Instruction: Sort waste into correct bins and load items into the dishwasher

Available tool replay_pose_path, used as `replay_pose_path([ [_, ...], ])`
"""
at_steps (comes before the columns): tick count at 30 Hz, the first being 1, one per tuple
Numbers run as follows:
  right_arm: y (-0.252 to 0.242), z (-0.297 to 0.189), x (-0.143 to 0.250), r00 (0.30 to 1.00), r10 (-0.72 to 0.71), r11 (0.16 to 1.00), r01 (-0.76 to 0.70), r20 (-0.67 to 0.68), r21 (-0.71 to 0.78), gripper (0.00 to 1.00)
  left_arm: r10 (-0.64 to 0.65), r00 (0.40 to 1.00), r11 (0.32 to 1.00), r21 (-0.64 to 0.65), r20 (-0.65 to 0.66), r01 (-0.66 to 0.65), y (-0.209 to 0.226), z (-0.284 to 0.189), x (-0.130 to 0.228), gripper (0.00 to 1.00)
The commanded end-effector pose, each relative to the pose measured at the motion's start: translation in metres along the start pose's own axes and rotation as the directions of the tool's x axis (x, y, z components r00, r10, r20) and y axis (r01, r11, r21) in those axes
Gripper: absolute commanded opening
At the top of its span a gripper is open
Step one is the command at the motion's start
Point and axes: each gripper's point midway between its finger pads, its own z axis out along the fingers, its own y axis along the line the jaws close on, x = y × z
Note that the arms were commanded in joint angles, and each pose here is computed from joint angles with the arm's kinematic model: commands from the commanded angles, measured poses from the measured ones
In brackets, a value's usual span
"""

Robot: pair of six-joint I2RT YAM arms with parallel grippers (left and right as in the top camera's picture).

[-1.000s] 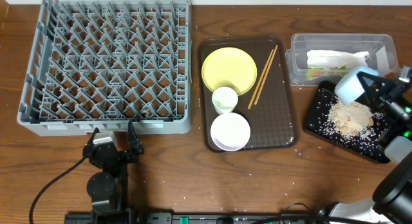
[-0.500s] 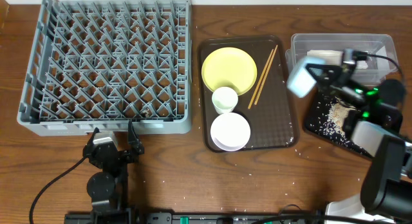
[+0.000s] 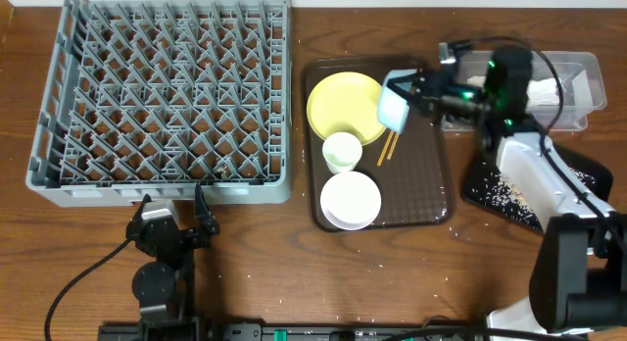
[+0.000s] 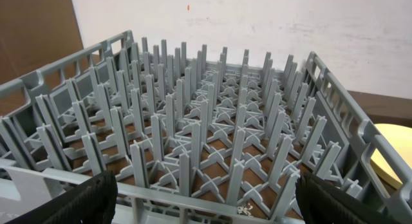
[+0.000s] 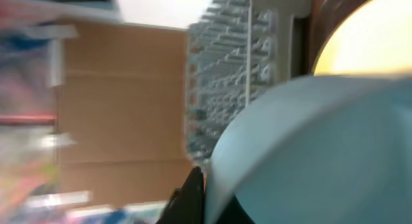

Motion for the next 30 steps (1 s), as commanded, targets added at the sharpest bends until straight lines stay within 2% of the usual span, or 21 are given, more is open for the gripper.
replay_pose_path([
  [1,0.02,0.007,-0.025,0.94,-0.332,0.935,0.316,0.077,0.162,0.01,0.017,0.999,1.0,-0.015,-0.046,-0.018,0.004,0.002,0.018,0.9],
  [6,0.011,-0.003,-0.027,0.908,-0.418,0.815,0.362,0.026,0.452,0.01,0.017,0.999,1.0,-0.015,-0.046,-0.018,0.004,0.002,0.018,0.9],
  [9,-0.004,-0.003,-0.015,0.898,-0.439,0.73,0.378,-0.033,0.57,0.01,0.017,0.999,1.0,-0.015,-0.046,-0.018,0.004,0.002,0.018,0.9],
  [18,-0.089,0.0,0.052,0.922,-0.288,0.487,0.374,-0.259,0.79,0.01,0.017,0.999,1.0,-0.015,-0.046,-0.018,0.004,0.002,0.018,0.9],
  [23,-0.14,-0.007,0.082,0.94,-0.148,0.428,0.341,-0.308,0.837,0.01,0.017,0.999,1.0,-0.015,-0.046,-0.018,0.004,0.002,0.018,0.9],
  [30,-0.178,-0.017,0.107,0.945,-0.072,0.402,0.321,-0.319,0.858,0.01,0.017,0.999,1.0,-0.015,-0.046,-0.018,0.004,0.002,0.018,0.9],
])
